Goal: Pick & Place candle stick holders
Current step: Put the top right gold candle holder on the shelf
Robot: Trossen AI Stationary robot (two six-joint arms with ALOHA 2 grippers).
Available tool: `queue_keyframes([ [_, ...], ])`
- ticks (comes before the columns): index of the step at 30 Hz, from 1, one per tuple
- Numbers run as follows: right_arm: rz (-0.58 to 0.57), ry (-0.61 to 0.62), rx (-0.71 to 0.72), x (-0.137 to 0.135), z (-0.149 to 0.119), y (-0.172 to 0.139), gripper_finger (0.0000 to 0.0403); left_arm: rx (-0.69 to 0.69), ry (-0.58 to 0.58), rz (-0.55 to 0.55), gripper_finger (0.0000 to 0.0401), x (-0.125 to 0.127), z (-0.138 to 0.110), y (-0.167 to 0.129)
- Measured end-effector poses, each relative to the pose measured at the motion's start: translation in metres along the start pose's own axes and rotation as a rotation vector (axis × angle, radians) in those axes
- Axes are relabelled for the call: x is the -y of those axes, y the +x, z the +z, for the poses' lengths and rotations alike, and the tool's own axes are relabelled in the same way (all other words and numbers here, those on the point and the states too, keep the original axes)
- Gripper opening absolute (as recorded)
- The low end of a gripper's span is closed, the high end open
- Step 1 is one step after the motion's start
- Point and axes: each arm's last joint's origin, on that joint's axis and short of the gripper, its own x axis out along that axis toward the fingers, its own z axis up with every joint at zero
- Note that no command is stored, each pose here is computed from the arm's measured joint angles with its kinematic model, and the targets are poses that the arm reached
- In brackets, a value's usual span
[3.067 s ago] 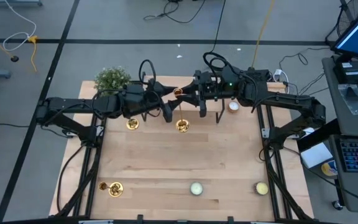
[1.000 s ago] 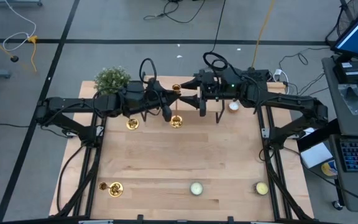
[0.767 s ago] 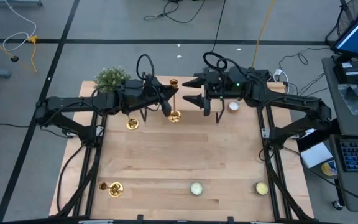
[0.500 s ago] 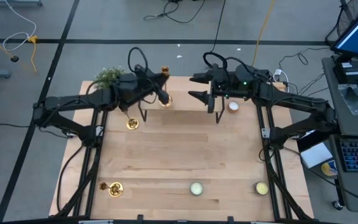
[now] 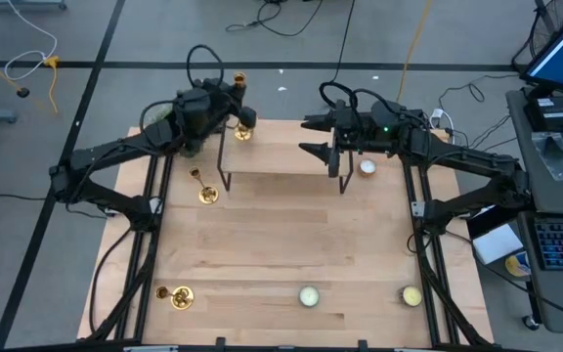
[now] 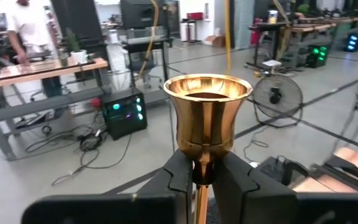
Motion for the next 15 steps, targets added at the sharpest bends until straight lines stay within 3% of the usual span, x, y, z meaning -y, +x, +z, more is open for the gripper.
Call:
queue_keyframes([
  [10,-0.006,-0.014,0.001,0.002,0.000,0.000,0.0251,0.053,-0.074,0.042,0.0041,-0.020,-0.035,0.019],
  [15,-0.006,-0.014,0.001,0.002,0.000,0.000,0.0251,0.054,-0.073,0.057,0.0035,-0.025,-0.038,0.022],
])
